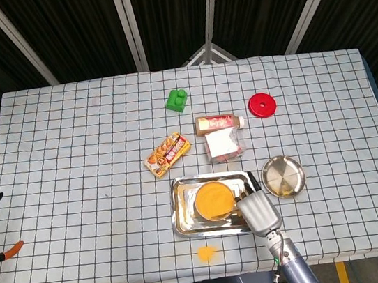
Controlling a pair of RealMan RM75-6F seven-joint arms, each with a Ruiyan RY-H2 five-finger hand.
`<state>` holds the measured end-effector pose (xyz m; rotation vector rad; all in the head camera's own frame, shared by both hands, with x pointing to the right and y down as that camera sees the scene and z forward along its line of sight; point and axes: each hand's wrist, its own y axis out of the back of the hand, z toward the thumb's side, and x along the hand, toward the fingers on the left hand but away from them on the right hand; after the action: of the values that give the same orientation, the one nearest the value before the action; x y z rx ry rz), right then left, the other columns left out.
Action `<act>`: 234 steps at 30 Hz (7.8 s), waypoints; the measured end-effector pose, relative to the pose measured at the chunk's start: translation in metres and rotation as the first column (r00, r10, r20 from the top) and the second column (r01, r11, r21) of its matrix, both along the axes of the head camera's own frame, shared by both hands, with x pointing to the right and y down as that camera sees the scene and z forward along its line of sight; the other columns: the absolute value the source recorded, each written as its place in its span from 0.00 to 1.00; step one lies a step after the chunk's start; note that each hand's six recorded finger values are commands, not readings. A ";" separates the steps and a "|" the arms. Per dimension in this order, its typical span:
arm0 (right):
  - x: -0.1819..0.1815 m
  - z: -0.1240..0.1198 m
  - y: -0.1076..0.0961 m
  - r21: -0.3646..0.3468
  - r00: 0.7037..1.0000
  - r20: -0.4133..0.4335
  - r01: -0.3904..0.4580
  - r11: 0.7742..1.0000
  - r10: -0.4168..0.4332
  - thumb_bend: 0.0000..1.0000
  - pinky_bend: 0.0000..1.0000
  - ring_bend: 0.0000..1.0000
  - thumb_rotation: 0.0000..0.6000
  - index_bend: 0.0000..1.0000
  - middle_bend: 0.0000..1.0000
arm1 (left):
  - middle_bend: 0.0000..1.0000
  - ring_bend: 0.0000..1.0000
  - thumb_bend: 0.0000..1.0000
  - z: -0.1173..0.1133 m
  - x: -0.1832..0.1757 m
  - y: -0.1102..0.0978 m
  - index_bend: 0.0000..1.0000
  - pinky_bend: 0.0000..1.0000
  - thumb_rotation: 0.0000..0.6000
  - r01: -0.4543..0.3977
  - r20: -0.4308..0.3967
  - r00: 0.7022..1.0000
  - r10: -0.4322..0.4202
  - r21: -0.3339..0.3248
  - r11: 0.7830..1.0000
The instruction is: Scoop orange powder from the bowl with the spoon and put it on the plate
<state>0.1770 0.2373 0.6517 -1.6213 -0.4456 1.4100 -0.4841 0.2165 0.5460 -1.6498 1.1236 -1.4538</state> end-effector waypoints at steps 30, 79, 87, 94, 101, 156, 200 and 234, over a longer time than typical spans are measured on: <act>-0.001 -0.003 -0.012 0.046 0.999 0.024 -0.023 0.999 0.022 0.84 0.00 0.29 1.00 0.70 0.64 | 0.00 0.00 0.01 0.000 -0.001 0.000 0.00 0.00 1.00 0.004 0.001 1.000 -0.004 -0.001 1.000; 0.012 0.003 -0.035 0.347 0.839 -0.450 0.480 0.806 -0.306 0.86 0.00 0.31 1.00 0.74 0.67 | 0.00 0.00 0.01 0.000 0.000 0.000 0.00 0.00 1.00 0.001 0.000 1.000 -0.001 0.003 1.000; 0.017 0.006 -0.039 0.356 0.810 -0.494 0.520 0.776 -0.316 0.86 0.00 0.31 1.00 0.75 0.67 | 0.00 0.00 0.01 0.000 0.000 0.000 0.00 0.00 1.00 0.001 0.001 1.000 -0.001 0.002 1.000; 0.019 0.010 -0.037 0.355 0.795 -0.511 0.542 0.761 -0.328 0.86 0.00 0.31 1.00 0.75 0.67 | 0.00 0.00 0.01 0.000 0.000 0.000 0.00 0.00 1.00 0.001 0.001 1.000 -0.001 0.001 1.000; 0.010 0.014 -0.029 0.358 0.804 -0.485 0.541 0.761 -0.344 0.87 0.00 0.31 1.00 0.75 0.67 | 0.00 0.00 0.01 0.000 0.000 0.000 0.00 0.00 1.00 0.002 0.002 1.000 -0.002 0.001 1.000; -0.003 0.023 -0.033 0.434 0.710 -0.614 0.668 0.604 -0.345 0.87 0.00 0.31 1.00 0.75 0.67 | 0.00 0.00 0.01 0.001 0.002 0.002 0.00 0.00 1.00 -0.007 -0.007 1.000 0.007 -0.009 1.000; -0.027 -0.004 -0.029 0.496 0.733 -0.561 0.670 0.553 -0.385 0.87 0.00 0.31 1.00 0.75 0.67 | 0.00 0.00 0.01 0.003 0.003 0.001 0.00 0.00 1.00 -0.003 -0.008 1.000 0.003 -0.014 1.000; -0.010 0.020 -0.024 0.432 0.692 -0.612 0.698 0.572 -0.383 0.87 0.00 0.31 1.00 0.75 0.67 | 0.00 0.00 0.01 0.002 0.002 0.001 0.00 0.00 1.00 0.003 -0.012 1.000 -0.003 -0.014 1.000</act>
<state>0.1673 0.2135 0.6718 -0.7034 -0.0722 0.9252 -0.4820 0.2171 0.5483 -1.6687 1.1257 -1.4590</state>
